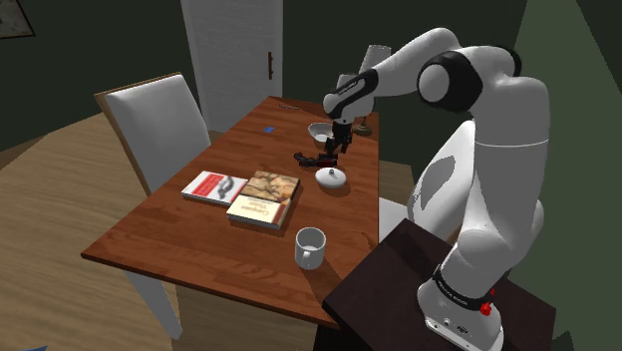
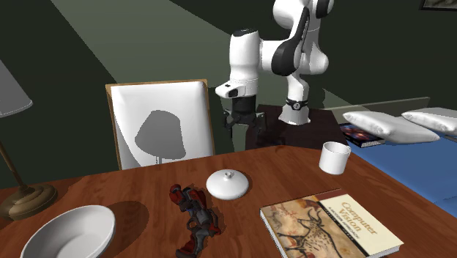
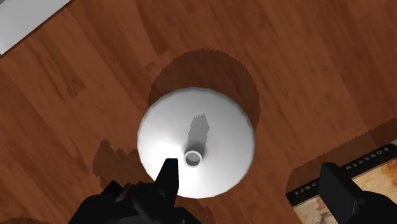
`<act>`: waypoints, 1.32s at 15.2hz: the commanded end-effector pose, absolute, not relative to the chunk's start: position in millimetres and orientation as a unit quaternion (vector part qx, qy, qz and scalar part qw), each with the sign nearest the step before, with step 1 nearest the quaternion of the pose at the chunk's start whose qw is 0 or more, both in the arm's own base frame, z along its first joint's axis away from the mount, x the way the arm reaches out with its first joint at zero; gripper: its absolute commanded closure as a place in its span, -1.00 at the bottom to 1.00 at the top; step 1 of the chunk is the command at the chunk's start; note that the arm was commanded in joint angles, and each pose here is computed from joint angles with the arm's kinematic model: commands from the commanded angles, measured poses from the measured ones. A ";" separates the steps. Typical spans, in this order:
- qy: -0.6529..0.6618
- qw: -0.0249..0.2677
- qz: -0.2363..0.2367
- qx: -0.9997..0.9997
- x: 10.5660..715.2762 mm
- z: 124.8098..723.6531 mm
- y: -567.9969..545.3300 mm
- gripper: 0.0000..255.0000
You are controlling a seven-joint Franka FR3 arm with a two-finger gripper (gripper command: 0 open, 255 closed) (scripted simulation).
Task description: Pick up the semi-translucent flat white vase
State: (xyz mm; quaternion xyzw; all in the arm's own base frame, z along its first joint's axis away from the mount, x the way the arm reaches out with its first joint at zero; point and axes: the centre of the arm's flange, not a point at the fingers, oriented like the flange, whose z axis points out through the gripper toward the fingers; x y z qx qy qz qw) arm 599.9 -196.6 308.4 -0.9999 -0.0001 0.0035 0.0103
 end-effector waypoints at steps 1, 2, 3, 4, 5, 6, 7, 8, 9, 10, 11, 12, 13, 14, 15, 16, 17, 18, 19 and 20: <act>0.001 0.008 0.007 -1.000 615.1 288.8 -205.3 -1.00; 0.001 0.007 0.009 -1.000 622.5 279.2 -210.9 -1.00; 0.002 0.006 0.011 -1.000 629.9 269.6 -216.5 -1.00; 0.002 0.005 0.013 -1.000 637.2 259.9 -222.2 -1.00; 0.003 0.004 0.015 -1.000 644.5 250.3 -227.9 -1.00; 0.004 0.003 0.017 -1.000 651.7 240.6 -233.6 -1.00; 0.004 0.002 0.019 -1.000 658.9 230.9 -239.4 -1.00; 0.004 0.001 0.020 -1.000 661.7 227.1 -241.7 -1.00; 0.004 0.001 0.020 -1.000 661.7 221.8 -241.7 -1.00; 0.004 0.001 0.020 -1.000 661.7 216.5 -241.7 -1.00; 0.004 0.001 0.020 -1.000 661.7 211.2 -241.7 -1.00; 0.004 0.001 0.020 -1.000 661.7 205.9 -241.7 -1.00; 0.004 0.001 0.020 -1.000 661.7 200.7 -241.7 -1.00; 0.004 0.001 0.020 -1.000 661.7 195.4 -241.7 -1.00; 0.004 0.001 0.020 -1.000 661.7 187.1 -241.7 -1.00; 0.004 0.001 0.020 -1.000 661.7 187.0 -241.7 -1.00; 0.004 0.001 0.020 -1.000 661.7 187.1 -241.7 -1.00; 0.004 0.001 0.020 -1.000 661.7 187.0 -241.6 1.00; 0.004 0.001 0.020 -1.000 661.7 187.1 -241.6 1.00; 0.004 0.001 0.020 -1.000 661.7 187.1 -241.5 1.00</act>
